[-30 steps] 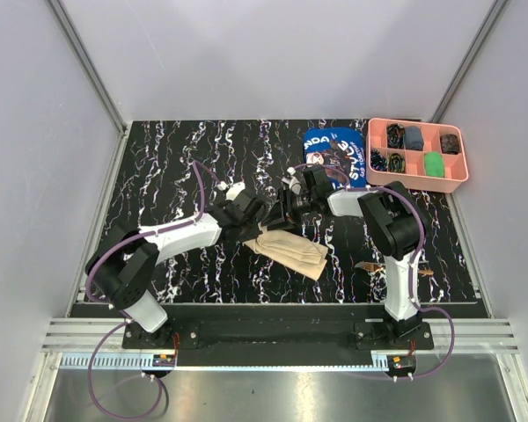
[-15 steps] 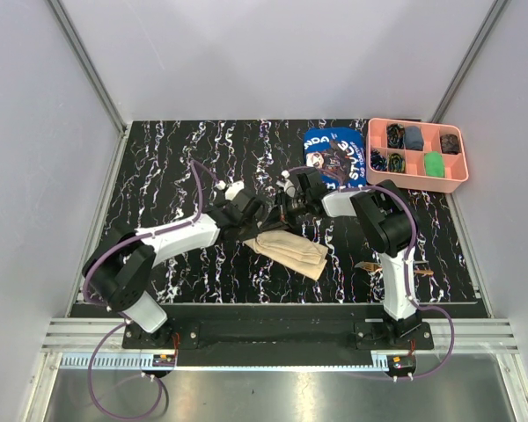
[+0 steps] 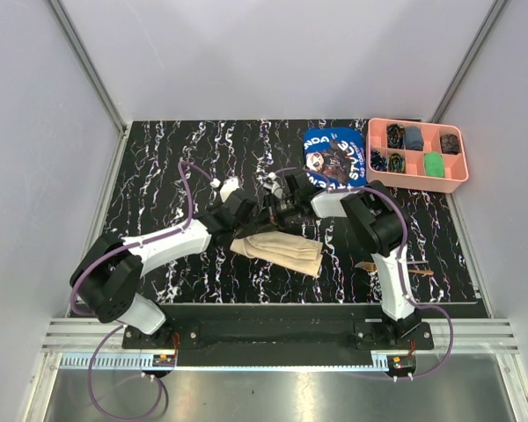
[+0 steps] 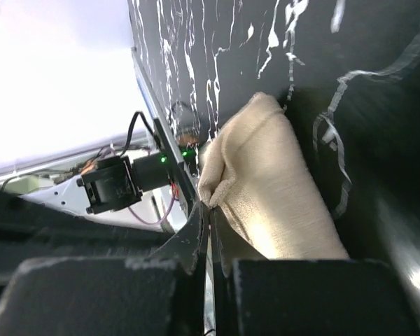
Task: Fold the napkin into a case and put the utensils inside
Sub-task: Grasp the top corner of the smaller rectangle folded napkin from the folded napkin.
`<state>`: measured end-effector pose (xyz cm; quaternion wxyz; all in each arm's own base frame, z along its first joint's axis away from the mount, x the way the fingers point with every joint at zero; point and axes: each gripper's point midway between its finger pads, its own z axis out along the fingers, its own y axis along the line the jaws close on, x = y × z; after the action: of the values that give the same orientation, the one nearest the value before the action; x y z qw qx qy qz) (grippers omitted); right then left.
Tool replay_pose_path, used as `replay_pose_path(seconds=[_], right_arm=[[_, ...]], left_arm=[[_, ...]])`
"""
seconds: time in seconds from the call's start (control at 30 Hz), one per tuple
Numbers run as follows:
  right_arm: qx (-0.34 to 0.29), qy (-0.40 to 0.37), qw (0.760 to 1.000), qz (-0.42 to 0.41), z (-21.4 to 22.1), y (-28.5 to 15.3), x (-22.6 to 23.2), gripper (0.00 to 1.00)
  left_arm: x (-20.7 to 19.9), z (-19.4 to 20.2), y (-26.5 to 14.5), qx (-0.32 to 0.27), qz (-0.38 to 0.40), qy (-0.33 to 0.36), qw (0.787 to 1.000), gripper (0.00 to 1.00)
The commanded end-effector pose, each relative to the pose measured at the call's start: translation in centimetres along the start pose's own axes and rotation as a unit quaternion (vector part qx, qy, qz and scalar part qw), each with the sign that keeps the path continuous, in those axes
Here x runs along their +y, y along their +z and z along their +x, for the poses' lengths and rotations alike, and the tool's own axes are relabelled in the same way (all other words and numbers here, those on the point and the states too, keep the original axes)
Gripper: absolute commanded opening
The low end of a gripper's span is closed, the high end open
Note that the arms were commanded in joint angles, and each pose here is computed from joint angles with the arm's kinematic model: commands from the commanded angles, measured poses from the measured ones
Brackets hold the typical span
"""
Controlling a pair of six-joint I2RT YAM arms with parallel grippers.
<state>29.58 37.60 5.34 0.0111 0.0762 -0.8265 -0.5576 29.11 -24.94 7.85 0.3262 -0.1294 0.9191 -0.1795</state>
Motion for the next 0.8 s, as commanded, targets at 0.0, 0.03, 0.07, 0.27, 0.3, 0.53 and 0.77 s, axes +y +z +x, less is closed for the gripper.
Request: replay_pose_path(seconds=[0.0,0.03,0.07,0.27,0.3,0.53,0.77], right_arm=[[0.042,0.005,0.998,-0.038,1.2,1.5,1.4,0.0],[0.044,0.009,0.998,-0.045,1.3,1.5,1.5,0.0],[0.051,0.012,0.997,-0.063,1.4,1.5,2.1,0.01],[0.027,0.006,0.999,-0.04,0.8,0.2,1.7,0.0],[0.025,0.005,0.999,-0.04,0.7,0.0,1.7,0.0],[0.029,-0.006,0.999,-0.022,0.6,-0.1,1.5,0.0],[0.033,-0.008,0.999,-0.023,0.9,0.0,1.5,0.0]], left_arm=[[0.0,-0.8,0.1,-0.02,0.012,-0.02,1.0,0.0],[0.1,-0.9,0.0,-0.025,0.012,-0.02,0.999,0.0],[0.5,-0.8,0.1,-0.023,0.008,-0.02,1.0,0.0],[0.6,-0.5,-0.3,-0.017,0.006,-0.017,1.0,0.0],[0.8,-0.4,-0.6,-0.016,0.003,-0.012,1.0,0.0],[4.4,1.8,-2.1,0.038,-0.091,0.002,0.995,0.27],[5.5,3.2,-1.4,0.065,-0.129,0.01,0.99,0.32]])
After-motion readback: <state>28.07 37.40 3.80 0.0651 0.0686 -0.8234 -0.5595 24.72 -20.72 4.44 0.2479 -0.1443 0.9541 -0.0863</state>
